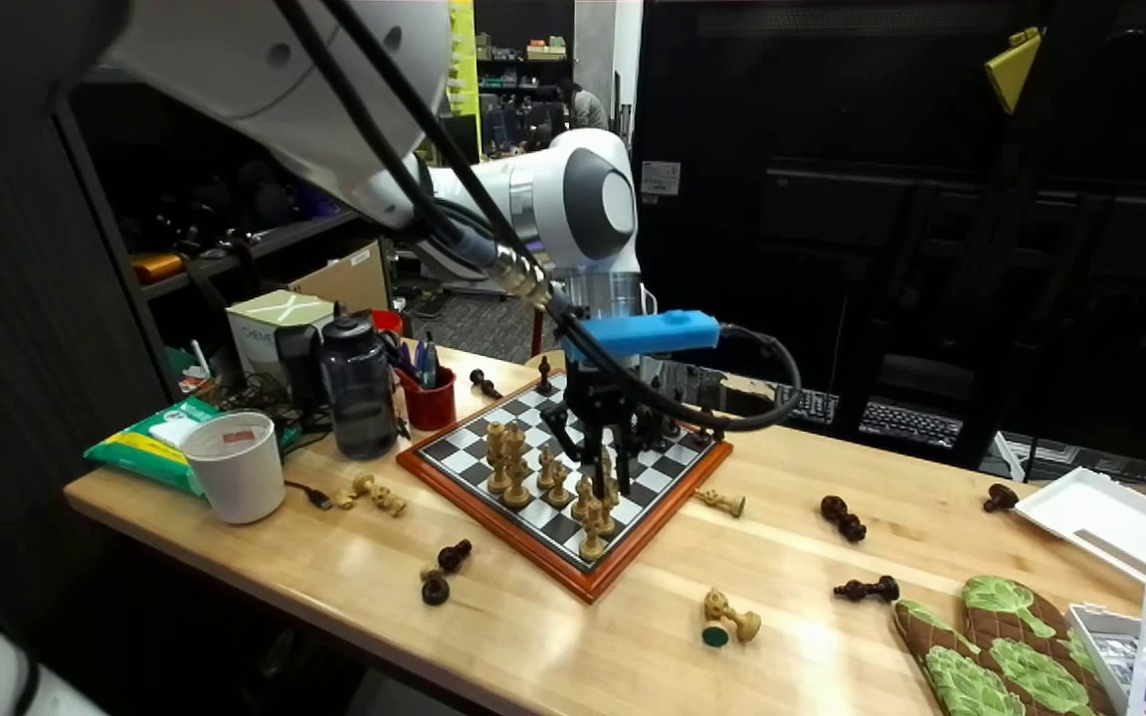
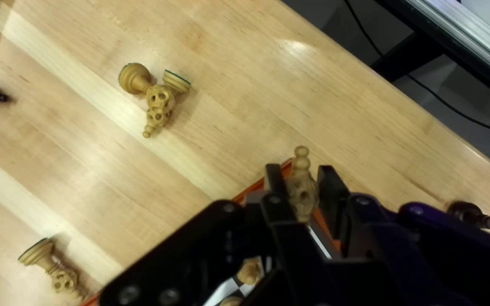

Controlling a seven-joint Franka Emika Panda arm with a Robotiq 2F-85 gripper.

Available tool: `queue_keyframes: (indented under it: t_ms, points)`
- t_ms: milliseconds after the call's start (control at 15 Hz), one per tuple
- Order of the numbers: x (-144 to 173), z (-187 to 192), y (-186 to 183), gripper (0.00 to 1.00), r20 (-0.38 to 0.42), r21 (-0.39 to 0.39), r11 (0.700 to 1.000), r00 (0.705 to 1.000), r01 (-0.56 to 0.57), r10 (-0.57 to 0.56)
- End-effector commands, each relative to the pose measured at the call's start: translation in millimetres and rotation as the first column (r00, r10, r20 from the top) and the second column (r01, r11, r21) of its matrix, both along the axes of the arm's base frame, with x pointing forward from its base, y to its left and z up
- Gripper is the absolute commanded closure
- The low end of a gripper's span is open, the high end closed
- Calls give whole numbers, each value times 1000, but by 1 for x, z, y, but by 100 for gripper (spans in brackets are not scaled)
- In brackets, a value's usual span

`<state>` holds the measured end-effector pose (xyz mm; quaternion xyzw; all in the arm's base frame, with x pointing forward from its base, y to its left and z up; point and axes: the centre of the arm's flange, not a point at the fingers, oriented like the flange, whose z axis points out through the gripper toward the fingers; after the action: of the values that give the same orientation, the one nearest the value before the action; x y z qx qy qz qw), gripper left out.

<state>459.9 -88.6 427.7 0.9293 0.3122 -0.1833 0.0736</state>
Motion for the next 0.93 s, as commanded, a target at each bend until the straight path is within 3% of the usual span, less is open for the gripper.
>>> queue_keyframes:
  t_ms: [0, 467, 867]
  points:
    - [16, 33, 28, 94, -16, -52, 994, 995, -98, 97]
    - [51, 62, 60, 94, -77, -73, 954, 956, -289, 284]
    - [75, 57, 66, 94, -123, 19, 918, 910, -397, 396]
